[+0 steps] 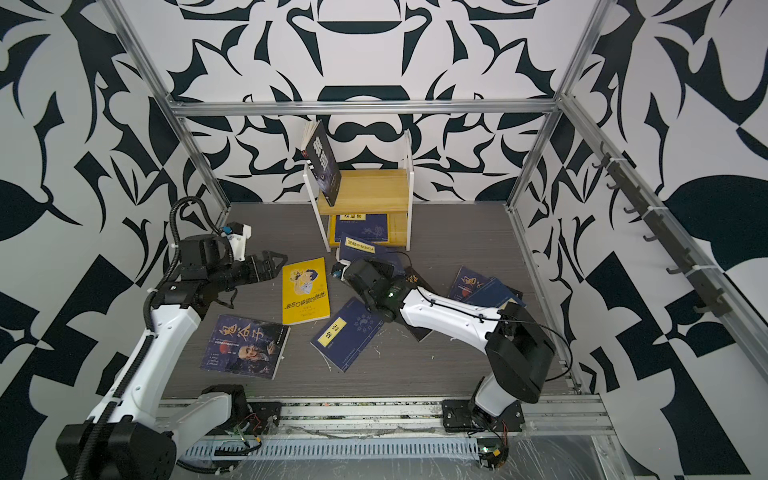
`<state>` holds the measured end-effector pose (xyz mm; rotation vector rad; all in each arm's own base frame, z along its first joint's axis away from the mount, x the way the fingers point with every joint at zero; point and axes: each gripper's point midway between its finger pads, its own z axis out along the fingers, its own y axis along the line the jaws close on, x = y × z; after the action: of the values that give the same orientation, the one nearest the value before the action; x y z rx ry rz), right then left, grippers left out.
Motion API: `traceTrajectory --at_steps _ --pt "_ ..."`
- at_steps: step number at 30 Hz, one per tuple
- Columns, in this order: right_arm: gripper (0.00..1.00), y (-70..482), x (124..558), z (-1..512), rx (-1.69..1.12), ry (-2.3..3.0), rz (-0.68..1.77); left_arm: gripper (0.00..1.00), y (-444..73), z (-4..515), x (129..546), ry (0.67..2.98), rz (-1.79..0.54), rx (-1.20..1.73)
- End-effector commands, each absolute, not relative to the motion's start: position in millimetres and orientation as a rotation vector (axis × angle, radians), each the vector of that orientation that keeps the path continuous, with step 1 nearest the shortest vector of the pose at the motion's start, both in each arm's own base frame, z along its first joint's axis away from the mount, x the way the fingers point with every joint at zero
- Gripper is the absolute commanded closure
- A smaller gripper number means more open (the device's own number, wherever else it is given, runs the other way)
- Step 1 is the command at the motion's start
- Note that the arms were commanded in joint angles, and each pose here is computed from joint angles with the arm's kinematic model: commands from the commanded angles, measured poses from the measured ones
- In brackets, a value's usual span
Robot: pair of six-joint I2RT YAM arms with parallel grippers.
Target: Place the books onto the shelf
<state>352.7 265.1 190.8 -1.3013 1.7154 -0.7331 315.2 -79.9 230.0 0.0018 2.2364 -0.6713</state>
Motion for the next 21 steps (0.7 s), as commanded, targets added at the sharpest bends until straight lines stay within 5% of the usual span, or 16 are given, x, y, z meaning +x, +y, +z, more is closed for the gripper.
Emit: traceTrajectory --at_steps 1,21 --pt "1.0 271 383 237 -1.145 1.64 -0.761 0.0 -63 211 314 2.253 -0.626 -0.057" --pt "1.0 297 489 210 -1.157 1.548 -0.96 0.01 -56 219 313 2.223 -0.575 -0.032"
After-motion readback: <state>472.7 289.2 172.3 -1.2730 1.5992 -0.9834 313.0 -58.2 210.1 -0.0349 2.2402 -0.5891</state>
